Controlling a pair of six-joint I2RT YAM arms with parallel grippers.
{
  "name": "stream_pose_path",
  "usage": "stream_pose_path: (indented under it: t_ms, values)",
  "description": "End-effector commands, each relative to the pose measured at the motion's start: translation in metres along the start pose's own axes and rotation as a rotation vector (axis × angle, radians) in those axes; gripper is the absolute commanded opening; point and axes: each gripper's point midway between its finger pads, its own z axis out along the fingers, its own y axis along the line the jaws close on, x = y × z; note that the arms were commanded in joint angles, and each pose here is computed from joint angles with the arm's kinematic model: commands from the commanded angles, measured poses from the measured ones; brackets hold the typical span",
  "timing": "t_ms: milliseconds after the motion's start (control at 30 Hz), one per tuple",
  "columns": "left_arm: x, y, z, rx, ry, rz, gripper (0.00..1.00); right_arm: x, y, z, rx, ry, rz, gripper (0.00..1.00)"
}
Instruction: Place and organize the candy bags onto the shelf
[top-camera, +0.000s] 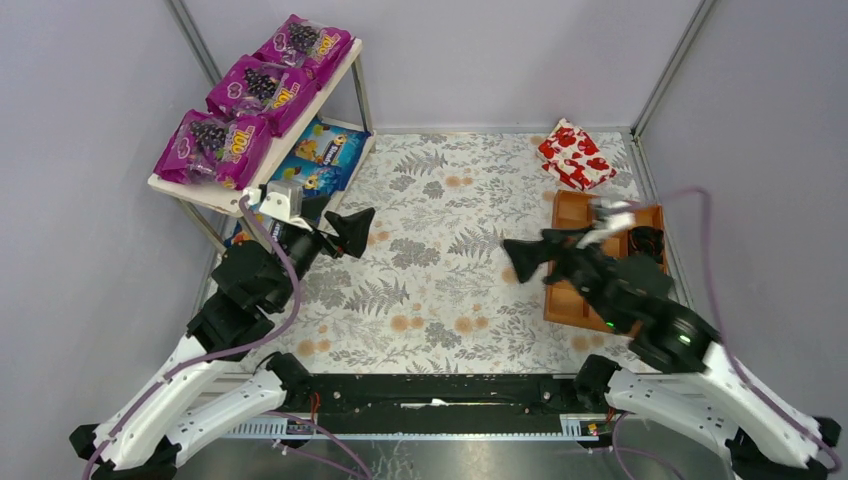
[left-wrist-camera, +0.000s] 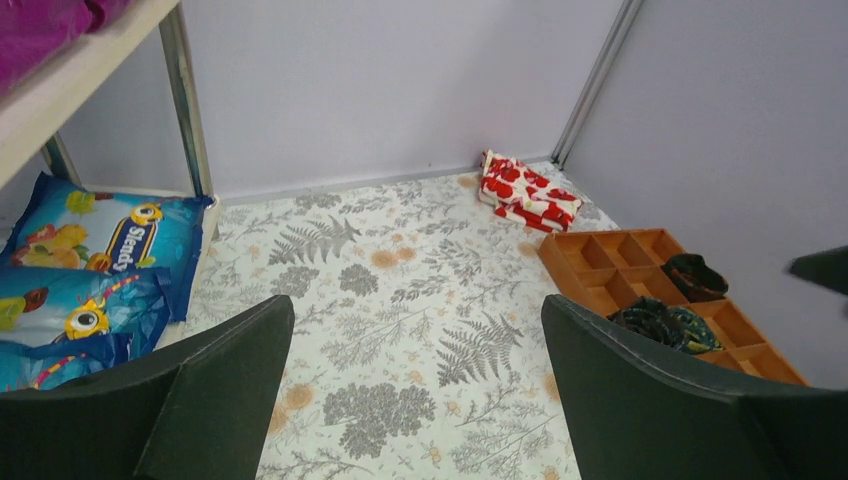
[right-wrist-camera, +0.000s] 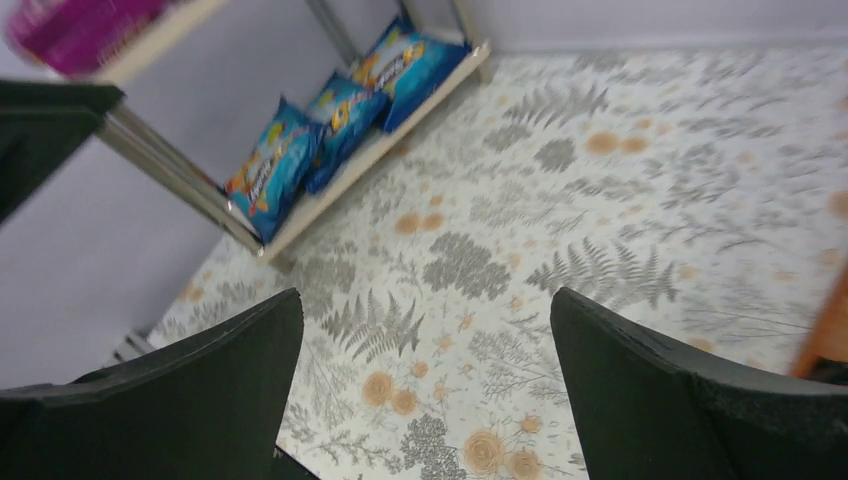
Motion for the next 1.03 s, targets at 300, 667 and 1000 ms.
stream_pose_path:
  t_ms: [300, 667, 1000]
  values:
    - [-0.190, -0.046, -0.035, 0.167, -0.249, 0.013, 0.99, -0.159, -0.020, -0.148, 0.043, -0.360, 0.008, 1.00]
    - [-0.212, -0.032, -0.050, 0.105, -0.318, 0.002, 0.99, -0.172, -0.024, -0.159, 0.047, -0.429, -0.023, 1.00]
    - [-0.209, -0.027, -0.054, 0.087, -0.302, 0.036, 0.99, -0.167, -0.032, -0.157, 0.073, -0.461, -0.013, 1.00]
